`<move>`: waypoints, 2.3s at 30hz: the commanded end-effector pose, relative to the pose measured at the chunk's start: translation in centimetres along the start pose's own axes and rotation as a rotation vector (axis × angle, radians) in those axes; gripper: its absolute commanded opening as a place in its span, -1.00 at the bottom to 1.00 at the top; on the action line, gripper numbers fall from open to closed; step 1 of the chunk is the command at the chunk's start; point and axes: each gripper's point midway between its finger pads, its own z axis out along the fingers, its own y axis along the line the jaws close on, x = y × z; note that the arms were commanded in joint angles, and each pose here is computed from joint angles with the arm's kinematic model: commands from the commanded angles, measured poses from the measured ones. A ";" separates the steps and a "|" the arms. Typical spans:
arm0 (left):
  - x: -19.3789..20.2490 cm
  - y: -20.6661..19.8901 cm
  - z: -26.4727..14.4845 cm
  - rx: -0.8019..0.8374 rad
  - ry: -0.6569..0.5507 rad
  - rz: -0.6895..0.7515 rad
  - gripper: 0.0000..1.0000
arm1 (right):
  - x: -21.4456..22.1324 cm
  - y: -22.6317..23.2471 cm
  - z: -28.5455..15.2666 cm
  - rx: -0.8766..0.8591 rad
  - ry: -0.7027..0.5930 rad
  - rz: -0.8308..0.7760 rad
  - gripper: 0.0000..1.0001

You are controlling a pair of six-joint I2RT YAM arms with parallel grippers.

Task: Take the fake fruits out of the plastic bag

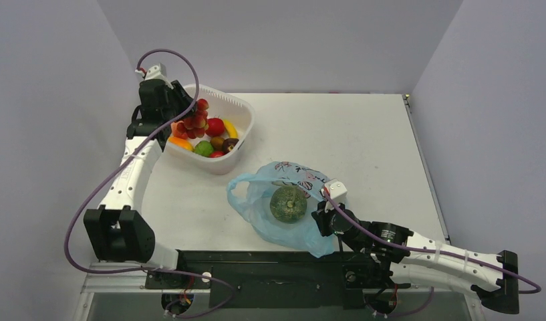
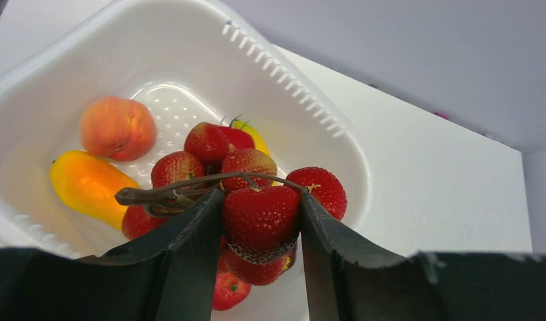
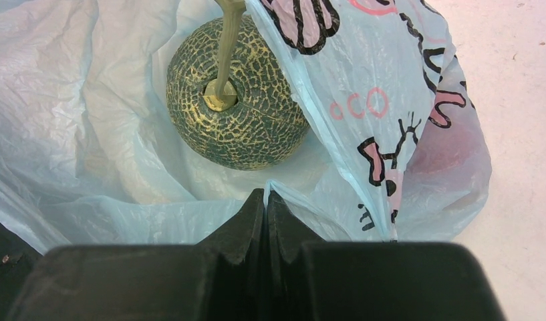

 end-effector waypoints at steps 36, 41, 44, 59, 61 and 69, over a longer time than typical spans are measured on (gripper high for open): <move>6.7 8.2 7.8 0.000 0.245 -0.221 0.34 | -0.4 0.8 1.1 0.065 0.040 -0.045 -1.00; 6.3 8.1 7.2 0.001 0.226 -0.194 0.43 | -0.5 0.9 1.0 0.063 0.035 -0.047 -1.00; 6.0 8.2 6.9 -0.005 0.215 -0.179 0.44 | -0.5 1.0 1.0 0.060 0.033 -0.048 -1.00; 2.4 4.2 2.5 0.061 0.021 0.053 0.58 | -1.3 0.8 0.2 0.041 -0.025 -0.017 -1.00; 1.4 3.6 1.5 0.060 -0.022 0.100 0.62 | -1.6 0.7 -0.1 0.035 -0.040 -0.008 -1.00; 2.2 -4.4 -2.2 0.249 -0.053 0.188 0.77 | -1.9 1.0 -0.7 -0.004 -0.068 0.013 -1.00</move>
